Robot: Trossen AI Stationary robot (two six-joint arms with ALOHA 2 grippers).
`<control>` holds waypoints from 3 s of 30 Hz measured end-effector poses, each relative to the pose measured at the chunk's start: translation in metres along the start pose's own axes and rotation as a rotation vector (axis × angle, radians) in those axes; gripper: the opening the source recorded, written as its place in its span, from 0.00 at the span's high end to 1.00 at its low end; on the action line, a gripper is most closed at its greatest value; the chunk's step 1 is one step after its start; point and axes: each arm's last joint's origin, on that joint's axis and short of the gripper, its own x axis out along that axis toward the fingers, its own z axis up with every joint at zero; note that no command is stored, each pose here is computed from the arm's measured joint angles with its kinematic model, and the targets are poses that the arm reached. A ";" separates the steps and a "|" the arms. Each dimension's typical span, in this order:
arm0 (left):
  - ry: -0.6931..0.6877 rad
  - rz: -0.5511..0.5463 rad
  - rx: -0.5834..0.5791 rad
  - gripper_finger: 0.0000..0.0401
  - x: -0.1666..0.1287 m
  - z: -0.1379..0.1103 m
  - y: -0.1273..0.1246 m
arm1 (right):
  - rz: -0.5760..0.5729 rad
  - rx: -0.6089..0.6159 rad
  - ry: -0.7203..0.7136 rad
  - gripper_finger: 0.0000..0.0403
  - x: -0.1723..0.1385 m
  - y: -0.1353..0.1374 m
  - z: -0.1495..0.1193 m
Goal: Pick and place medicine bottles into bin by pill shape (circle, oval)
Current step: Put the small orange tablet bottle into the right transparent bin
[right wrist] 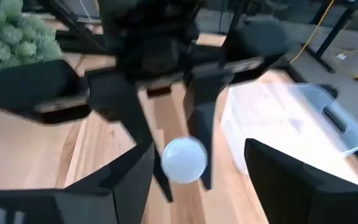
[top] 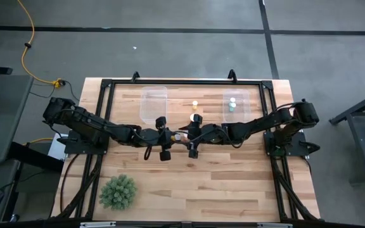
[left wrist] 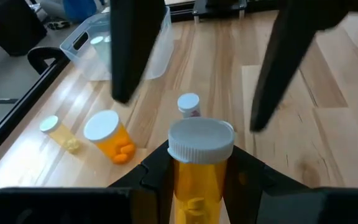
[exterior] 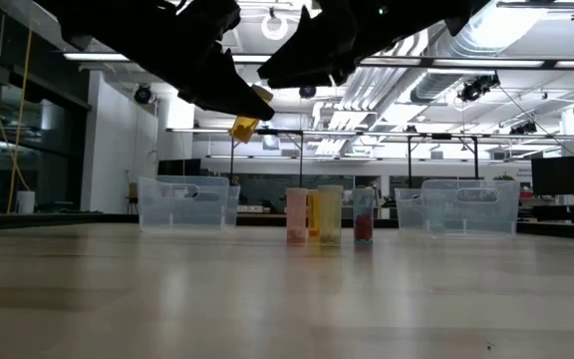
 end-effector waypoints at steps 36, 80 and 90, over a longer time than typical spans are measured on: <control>-0.032 -0.075 0.006 0.76 0.000 0.003 -0.002 | 0.136 0.032 0.032 0.48 0.004 -0.004 -0.005; -0.052 -0.049 -0.036 0.64 0.000 0.005 -0.001 | 0.179 0.025 0.007 0.74 0.004 -0.003 -0.003; -0.039 -0.072 -0.083 0.52 -0.009 0.009 0.002 | 0.179 0.002 0.083 0.74 -0.008 -0.006 -0.003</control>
